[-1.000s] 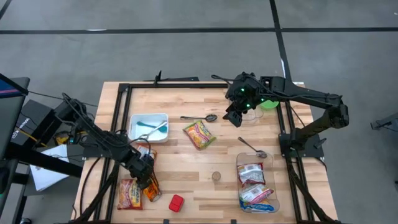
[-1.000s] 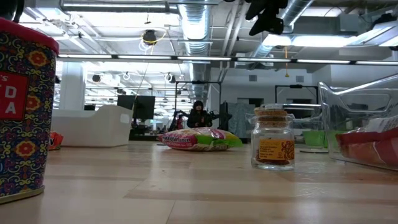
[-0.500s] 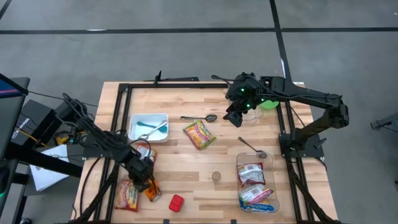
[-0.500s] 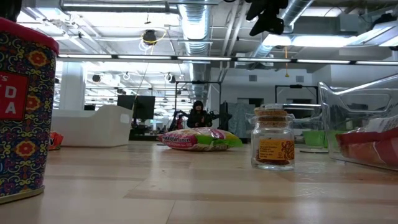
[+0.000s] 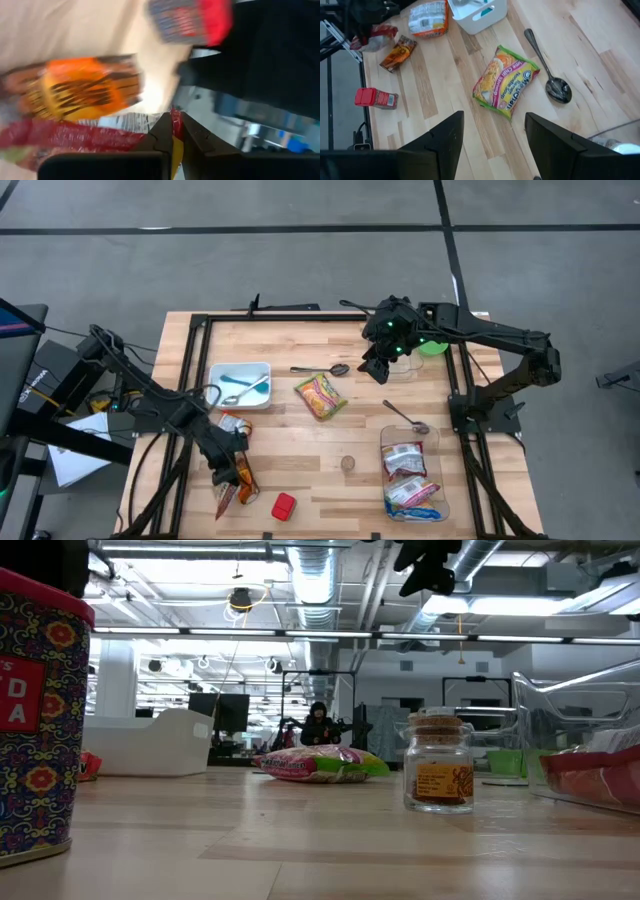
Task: Pick & Place Food Item
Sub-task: Put the red noodle pack into the bottom transparent bin
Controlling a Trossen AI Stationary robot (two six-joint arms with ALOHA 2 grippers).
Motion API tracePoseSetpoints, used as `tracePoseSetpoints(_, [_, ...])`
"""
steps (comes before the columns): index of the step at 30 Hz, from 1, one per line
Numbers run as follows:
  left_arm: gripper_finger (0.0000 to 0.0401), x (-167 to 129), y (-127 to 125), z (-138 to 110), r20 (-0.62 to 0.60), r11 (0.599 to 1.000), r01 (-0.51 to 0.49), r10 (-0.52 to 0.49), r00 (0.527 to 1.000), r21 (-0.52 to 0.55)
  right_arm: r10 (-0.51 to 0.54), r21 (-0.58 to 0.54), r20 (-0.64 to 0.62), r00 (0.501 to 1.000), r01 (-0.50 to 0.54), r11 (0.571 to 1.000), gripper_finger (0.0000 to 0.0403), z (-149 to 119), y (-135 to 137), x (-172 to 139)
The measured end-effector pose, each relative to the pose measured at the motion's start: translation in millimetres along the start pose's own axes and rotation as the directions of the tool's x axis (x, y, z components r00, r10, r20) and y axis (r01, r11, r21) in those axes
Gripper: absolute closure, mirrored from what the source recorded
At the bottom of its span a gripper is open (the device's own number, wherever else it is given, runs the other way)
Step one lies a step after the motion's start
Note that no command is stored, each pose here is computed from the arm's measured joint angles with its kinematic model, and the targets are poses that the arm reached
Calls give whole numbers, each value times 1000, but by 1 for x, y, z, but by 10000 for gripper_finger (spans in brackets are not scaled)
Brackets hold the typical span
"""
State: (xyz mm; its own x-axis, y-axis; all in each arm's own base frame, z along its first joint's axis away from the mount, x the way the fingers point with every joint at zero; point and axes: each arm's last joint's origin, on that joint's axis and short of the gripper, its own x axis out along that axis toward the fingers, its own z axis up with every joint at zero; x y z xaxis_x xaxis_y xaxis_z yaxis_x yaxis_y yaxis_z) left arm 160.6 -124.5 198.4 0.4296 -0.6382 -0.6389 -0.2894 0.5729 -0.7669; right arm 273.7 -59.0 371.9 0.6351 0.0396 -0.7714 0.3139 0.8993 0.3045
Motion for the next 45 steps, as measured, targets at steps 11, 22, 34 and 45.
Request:
tracePoseSetpoints(11, [395, -42, -29, 22, 343, 937, 257, -329, 880, 238, 22, 1, 34, 999, -23, 1000, 198, 4, 1, 0])
tracePoseSetpoints(22, [396, -76, -30, 69, 680, 879, 83, -419, 602, 469, 57, -39, 110, 992, -53, 998, 198, 11, 4, -1])
tracePoseSetpoints(34, [396, -105, -19, 126, 848, 858, -55, -493, 196, 511, 86, -94, 163, 983, -72, 993, 198, 16, 9, -1])
tracePoseSetpoints(45, [396, -110, -14, 142, 906, 910, 108, -375, -199, 400, 206, -297, 311, 928, -112, 948, 198, 26, 37, -3])
